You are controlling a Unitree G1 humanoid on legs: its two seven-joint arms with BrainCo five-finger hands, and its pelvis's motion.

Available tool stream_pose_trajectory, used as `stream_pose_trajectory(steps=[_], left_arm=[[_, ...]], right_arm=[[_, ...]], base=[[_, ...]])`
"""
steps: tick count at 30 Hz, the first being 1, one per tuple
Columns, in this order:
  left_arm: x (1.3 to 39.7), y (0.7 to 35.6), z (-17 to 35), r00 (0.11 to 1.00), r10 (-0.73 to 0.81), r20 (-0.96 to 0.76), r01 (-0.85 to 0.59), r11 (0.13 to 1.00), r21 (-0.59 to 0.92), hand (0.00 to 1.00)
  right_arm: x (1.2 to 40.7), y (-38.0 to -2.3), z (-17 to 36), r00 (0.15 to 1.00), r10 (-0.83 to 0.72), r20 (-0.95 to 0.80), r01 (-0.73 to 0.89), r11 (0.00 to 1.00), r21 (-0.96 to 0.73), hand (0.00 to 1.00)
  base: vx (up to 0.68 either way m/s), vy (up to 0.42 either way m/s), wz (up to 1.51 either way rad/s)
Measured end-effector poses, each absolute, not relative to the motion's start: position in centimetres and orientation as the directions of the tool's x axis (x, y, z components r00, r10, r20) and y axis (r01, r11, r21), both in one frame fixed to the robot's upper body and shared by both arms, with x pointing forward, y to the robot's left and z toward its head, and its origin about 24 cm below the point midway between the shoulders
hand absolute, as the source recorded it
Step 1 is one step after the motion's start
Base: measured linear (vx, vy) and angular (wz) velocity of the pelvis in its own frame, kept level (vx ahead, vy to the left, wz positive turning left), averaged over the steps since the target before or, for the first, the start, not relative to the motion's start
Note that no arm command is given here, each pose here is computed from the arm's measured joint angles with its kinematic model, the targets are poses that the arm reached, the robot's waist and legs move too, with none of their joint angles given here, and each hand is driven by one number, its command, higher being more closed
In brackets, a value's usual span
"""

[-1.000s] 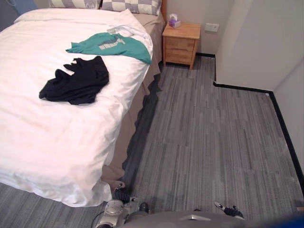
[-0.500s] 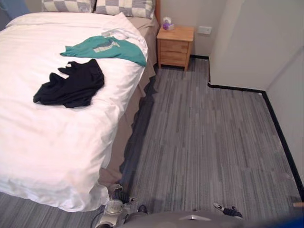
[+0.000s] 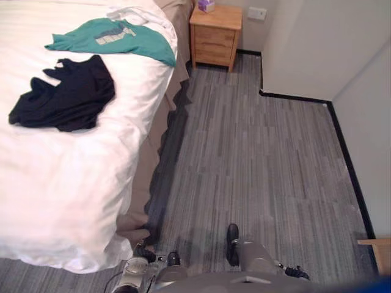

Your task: Tidy the bed and pick cloth on bed and put in laundry

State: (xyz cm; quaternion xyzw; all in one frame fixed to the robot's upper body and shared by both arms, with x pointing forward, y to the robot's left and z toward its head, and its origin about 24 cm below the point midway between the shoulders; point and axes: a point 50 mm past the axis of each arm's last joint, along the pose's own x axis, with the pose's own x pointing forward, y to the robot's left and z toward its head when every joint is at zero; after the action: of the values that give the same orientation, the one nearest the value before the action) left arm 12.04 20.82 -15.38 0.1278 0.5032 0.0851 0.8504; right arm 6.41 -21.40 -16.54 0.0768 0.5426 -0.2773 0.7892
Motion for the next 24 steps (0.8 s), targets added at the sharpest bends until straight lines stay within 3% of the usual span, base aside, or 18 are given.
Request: stream_pose_trajectory(steps=[7,11,15,22,24], left_arm=[[11.2,21.1,-15.1,0.504,0.294,-0.812,-0.077,0.952,0.297,0.00],[12.5,21.0,-14.4,0.547,0.288,-0.786,-0.125,0.957,0.263,0.00],[15.1,20.1,-13.4,0.613,0.285,-0.737,-0.182,0.959,0.219,0.00],[16.3,18.9,-13.1,0.637,0.266,-0.723,-0.200,0.963,0.178,0.00],[14.9,19.3,-14.0,0.588,0.269,-0.762,-0.209,0.962,0.179,0.00]], right_arm=[[6.6,-22.3,-16.1,0.275,-0.389,-0.879,0.545,0.817,-0.190,0.00],[9.7,-22.8,-15.1,0.377,-0.397,-0.837,0.494,0.850,-0.180,0.00],[12.3,-20.5,-14.9,0.429,-0.340,-0.837,0.478,0.872,-0.109,0.00],[12.6,-18.8,-15.3,0.425,-0.292,-0.857,0.430,0.898,-0.093,0.00],[12.4,-18.8,-15.5,0.410,-0.289,-0.865,0.435,0.896,-0.093,0.00]], base=[[0.32,-0.188,-0.21],[0.13,0.015,-0.70],[0.40,0.119,-0.64],[0.51,0.176,-0.03],[0.33,0.134,0.01]])
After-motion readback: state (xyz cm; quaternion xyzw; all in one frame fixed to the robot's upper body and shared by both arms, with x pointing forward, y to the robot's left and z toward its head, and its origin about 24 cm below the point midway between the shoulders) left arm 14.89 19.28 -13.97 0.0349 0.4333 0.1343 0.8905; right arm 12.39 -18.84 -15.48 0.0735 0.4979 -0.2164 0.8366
